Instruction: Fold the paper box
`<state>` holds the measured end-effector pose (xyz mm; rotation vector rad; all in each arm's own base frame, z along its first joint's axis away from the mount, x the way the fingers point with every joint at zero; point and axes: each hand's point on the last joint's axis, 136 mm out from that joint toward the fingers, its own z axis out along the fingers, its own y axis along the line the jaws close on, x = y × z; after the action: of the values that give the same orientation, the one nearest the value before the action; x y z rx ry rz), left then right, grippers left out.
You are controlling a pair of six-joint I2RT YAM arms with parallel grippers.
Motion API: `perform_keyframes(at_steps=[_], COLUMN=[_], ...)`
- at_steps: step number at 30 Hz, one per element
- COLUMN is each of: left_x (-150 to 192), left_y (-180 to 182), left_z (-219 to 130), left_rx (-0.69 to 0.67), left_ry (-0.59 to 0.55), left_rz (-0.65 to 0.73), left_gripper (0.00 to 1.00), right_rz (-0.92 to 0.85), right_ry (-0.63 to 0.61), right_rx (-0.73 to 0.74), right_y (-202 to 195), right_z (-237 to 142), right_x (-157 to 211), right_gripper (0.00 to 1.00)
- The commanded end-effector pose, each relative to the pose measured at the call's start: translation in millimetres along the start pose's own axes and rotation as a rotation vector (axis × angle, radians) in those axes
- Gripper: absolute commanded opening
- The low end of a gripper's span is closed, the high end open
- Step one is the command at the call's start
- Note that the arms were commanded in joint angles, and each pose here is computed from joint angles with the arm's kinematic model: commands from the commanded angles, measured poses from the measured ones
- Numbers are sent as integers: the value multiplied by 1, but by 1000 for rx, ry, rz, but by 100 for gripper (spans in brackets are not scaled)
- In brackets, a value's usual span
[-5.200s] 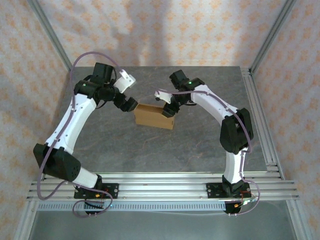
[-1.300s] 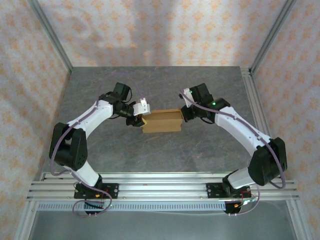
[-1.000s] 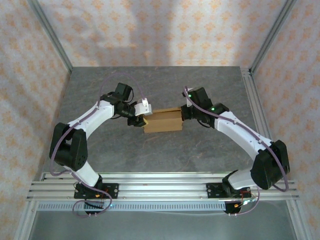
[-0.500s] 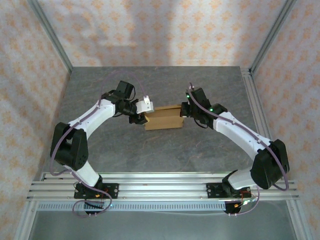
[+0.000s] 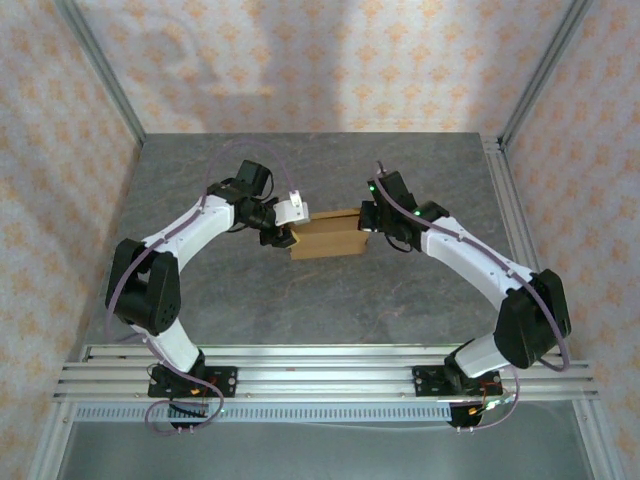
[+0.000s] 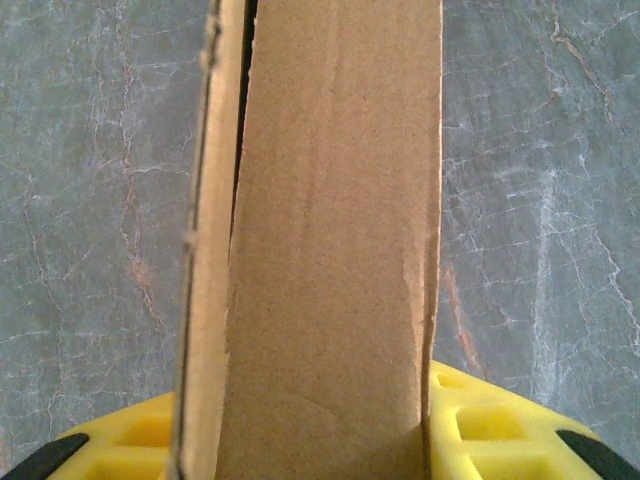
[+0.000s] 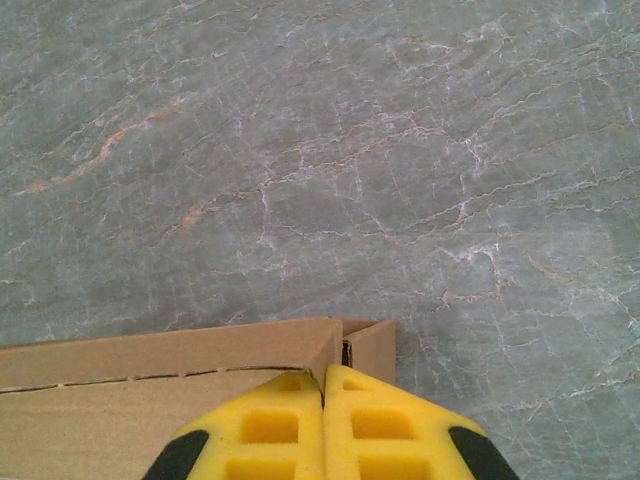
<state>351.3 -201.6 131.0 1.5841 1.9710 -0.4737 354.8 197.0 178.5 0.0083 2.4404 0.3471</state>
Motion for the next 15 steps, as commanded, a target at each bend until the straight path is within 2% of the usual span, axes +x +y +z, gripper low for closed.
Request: perform_keyframes(at_steps=[1,9,15], left_x=[20,15,19], left_y=[-9,-5,1], left_z=[9,9,15], left_rx=[49,38,40], left_ry=[84,53,77], left_rz=[-34,-55,-91], left_gripper=[37,37,37], right_rz=[-64,-96,-87], right_ry=[-2,2,-48], right_rx=[29,49,-53], right_y=[-6,-15,-7], right_z=[4,13,29], right_x=[0,8,23], right_gripper=[0,0,0])
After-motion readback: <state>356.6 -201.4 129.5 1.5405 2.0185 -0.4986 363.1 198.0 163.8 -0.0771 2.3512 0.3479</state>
